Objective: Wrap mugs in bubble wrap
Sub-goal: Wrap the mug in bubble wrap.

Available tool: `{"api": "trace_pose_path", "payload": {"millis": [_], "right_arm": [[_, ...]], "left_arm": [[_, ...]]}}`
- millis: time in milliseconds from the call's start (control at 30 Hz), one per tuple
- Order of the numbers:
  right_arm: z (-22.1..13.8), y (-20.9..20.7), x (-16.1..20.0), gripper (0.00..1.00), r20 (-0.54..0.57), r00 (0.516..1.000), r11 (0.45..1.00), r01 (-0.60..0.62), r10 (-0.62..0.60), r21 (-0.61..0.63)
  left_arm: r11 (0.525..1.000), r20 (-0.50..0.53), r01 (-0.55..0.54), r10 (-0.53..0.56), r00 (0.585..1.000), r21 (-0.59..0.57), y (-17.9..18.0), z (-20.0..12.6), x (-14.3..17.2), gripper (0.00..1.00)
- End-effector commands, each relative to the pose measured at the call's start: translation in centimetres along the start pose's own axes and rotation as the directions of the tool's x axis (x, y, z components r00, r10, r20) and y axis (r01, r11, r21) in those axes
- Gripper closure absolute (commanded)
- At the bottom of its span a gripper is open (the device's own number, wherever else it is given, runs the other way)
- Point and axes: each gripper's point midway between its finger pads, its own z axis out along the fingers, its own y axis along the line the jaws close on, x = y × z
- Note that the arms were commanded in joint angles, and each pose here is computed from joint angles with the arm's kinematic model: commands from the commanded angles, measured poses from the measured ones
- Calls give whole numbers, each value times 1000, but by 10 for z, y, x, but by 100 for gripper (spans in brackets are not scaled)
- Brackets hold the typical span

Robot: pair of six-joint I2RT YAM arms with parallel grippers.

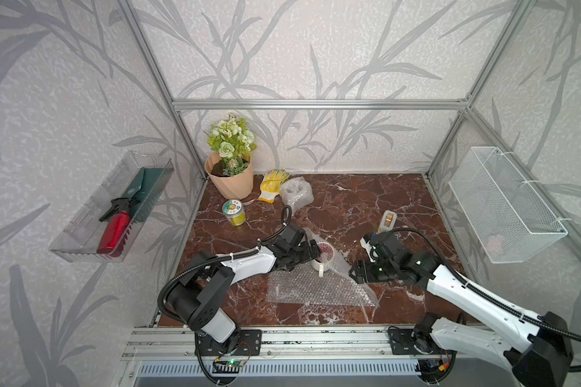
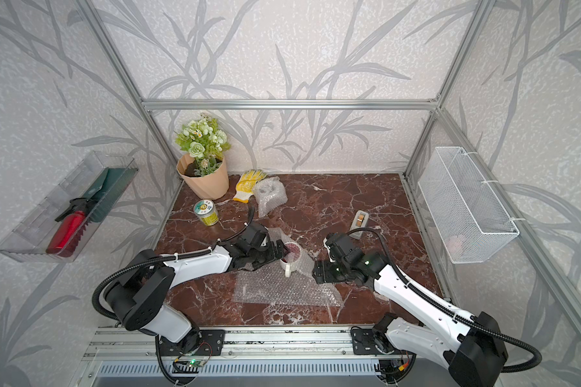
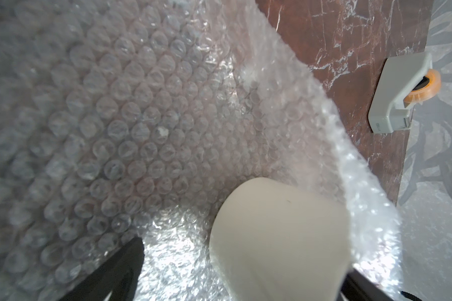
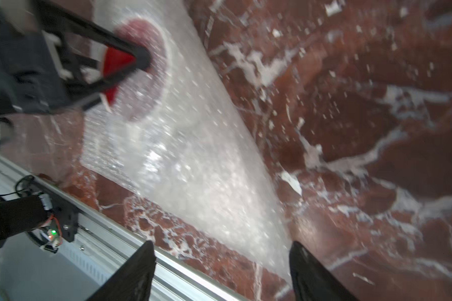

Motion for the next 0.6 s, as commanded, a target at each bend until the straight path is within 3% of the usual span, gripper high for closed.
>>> {"api": "trace_pose_path", "payload": {"millis": [0,133,267,567], "right_arm": [[3,-27,29,17,-58,992,991,-103,108,89],[11,-31,49,15,-99,982,985,-154,161,73],[18,-45,61,16,-124,974,976,-172,189,133],[42,-56,65,28,-126,966,965,-203,225,164]], "left_arm": [[1000,-17,15,-16,1000,-27,7,5,5,1],[998,-30,21,-23,999,-51,12,8,6,1],[998,-40,23,-25,999,-58,11,11,7,1],[998,-49,30,-33,998,-64,14,13,9,1]]}}
